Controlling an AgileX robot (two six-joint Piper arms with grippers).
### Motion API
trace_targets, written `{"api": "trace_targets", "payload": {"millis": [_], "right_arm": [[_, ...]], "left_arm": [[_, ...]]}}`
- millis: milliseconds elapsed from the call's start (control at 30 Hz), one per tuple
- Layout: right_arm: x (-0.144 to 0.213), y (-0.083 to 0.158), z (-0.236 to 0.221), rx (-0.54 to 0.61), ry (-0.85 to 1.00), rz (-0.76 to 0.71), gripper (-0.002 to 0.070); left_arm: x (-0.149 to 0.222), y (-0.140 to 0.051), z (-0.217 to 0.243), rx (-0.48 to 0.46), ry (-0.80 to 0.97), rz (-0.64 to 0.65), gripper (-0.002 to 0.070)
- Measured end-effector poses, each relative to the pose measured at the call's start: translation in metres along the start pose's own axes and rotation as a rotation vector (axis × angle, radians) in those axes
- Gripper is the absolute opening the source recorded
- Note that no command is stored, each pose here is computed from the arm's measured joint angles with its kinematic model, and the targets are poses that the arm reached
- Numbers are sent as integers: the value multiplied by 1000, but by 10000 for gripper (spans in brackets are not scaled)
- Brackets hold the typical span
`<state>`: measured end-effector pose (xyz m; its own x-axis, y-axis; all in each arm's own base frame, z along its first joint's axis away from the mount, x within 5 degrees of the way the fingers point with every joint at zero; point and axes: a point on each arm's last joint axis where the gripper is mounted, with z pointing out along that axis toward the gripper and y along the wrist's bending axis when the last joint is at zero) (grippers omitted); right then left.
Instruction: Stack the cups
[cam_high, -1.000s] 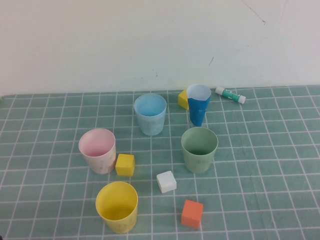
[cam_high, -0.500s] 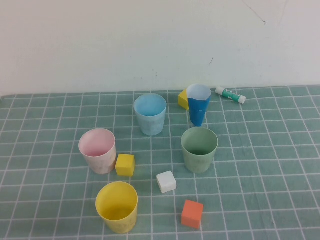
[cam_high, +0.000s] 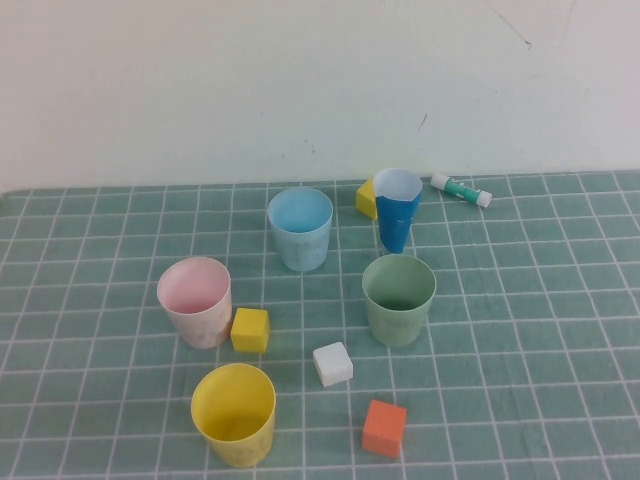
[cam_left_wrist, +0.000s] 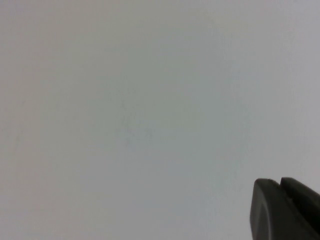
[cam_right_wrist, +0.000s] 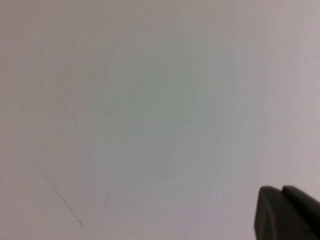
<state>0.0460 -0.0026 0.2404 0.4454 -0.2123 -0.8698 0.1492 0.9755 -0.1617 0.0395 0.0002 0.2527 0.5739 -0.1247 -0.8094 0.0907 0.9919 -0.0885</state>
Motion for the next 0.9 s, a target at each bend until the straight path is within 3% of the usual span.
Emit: {"api": "trace_targets", "payload": {"millis": [133, 267, 533, 700, 900], "right_arm": [[0, -1, 0, 6, 1, 21, -3], [-3, -1, 4, -14, 142, 27, -3], [-50, -10, 18, -70, 437, -10, -3], [-45, -3, 35, -232, 748, -75, -3], [-32, 18, 50, -482, 860, -12, -3]], "left_arm": [[1, 0, 0, 4, 24, -20, -2], [-8, -4, 10, 2, 240, -42, -2], [-42, -9, 60, -40, 606, -55, -2], [-40, -14, 103, -35, 977, -57, -2], [-8, -28, 152, 129, 1300, -74, -2]]}}
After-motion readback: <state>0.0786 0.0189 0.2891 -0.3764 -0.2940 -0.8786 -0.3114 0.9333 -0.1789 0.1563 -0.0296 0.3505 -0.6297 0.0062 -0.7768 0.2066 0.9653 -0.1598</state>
